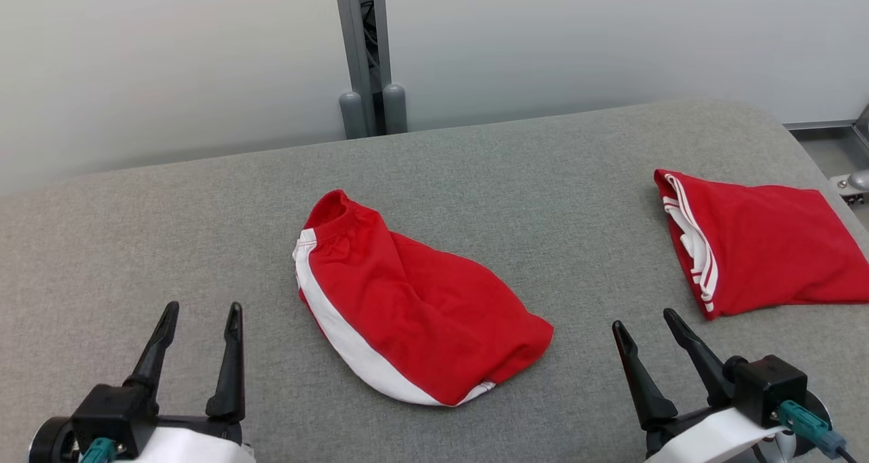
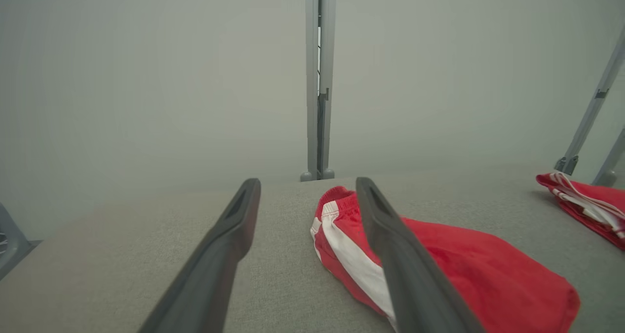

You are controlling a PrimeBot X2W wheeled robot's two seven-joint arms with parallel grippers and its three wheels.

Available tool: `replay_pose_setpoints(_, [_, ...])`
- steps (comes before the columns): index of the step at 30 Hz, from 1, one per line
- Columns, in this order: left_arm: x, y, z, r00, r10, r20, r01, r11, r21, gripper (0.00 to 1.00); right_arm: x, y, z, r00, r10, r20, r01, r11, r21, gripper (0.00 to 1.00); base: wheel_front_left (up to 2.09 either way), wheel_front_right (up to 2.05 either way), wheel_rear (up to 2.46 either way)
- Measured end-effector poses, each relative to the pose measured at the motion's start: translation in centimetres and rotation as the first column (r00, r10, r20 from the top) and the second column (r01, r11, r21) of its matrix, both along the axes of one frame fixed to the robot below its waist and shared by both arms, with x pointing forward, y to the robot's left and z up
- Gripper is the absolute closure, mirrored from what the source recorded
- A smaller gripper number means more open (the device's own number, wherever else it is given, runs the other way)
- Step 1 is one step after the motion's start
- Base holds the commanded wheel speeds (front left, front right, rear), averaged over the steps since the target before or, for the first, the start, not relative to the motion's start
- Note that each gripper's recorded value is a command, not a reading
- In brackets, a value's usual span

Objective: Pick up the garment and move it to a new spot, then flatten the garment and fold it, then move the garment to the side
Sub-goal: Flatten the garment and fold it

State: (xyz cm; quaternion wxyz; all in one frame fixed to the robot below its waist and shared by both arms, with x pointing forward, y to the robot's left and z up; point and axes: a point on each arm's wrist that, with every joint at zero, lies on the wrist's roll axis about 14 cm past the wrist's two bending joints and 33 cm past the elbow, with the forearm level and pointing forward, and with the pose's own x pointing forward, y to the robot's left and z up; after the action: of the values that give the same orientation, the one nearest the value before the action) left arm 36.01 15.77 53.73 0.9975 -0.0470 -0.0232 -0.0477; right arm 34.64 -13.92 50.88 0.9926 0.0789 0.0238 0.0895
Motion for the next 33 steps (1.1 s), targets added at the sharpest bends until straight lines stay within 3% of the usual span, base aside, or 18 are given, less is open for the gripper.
replay_pose_setpoints(7, [2.2, -3.7, -0.3, 0.983, -0.172, -0.060, 0.175, 0.984, 0.035, 0.00, 0.1, -0.1, 0.1, 1.000, -0.007, 0.000, 0.007, 1.000, 0.002, 0.00, 0.00, 0.00, 0.00])
replay_pose_setpoints(12, [5.4, -7.7, -2.2, 0.912, -0.355, -0.203, 0.378, 0.922, 0.086, 0.00, 0.0, -1.2, 0.0, 0.999, -0.043, -0.002, 0.043, 0.999, 0.000, 0.00, 0.00, 0.00, 0.00])
replay_pose_setpoints(16, [7.7, -8.7, -4.9, 0.843, -0.419, -0.337, 0.492, 0.855, 0.166, 0.00, -0.1, -2.1, -0.2, 0.997, -0.075, -0.005, 0.075, 0.997, 0.001, 0.00, 0.00, 0.00, 0.00])
replay_pose_setpoints(19, [9.6, -9.0, -6.5, 0.788, -0.445, -0.426, 0.573, 0.782, 0.244, 0.00, -0.4, -3.1, -0.8, 0.994, -0.110, -0.021, 0.110, 0.994, 0.004, 0.00, 0.00, 0.00, 0.00])
replay_pose_setpoints(25, [13.2, -8.8, -9.6, 0.710, -0.416, -0.569, 0.668, 0.652, 0.358, 0.00, -0.1, -4.5, -1.8, 0.986, -0.161, -0.041, 0.162, 0.987, 0.016, 0.00, 0.00, 0.00, 0.00])
replay_pose_setpoints(28, [13.4, -9.8, -11.3, 0.639, -0.433, -0.636, 0.738, 0.579, 0.348, 0.00, 0.1, -5.1, -2.5, 0.982, -0.180, -0.053, 0.182, 0.983, 0.019, 0.00, 0.00, 0.00, 0.00])
replay_pose_setpoints(33, [13.9, -10.1, -13.4, 0.534, -0.426, -0.731, 0.805, 0.521, 0.285, 0.00, 0.1, -5.9, -3.7, 0.974, -0.211, -0.080, 0.214, 0.976, 0.030, 0.00, 0.00, 0.00, 0.00])
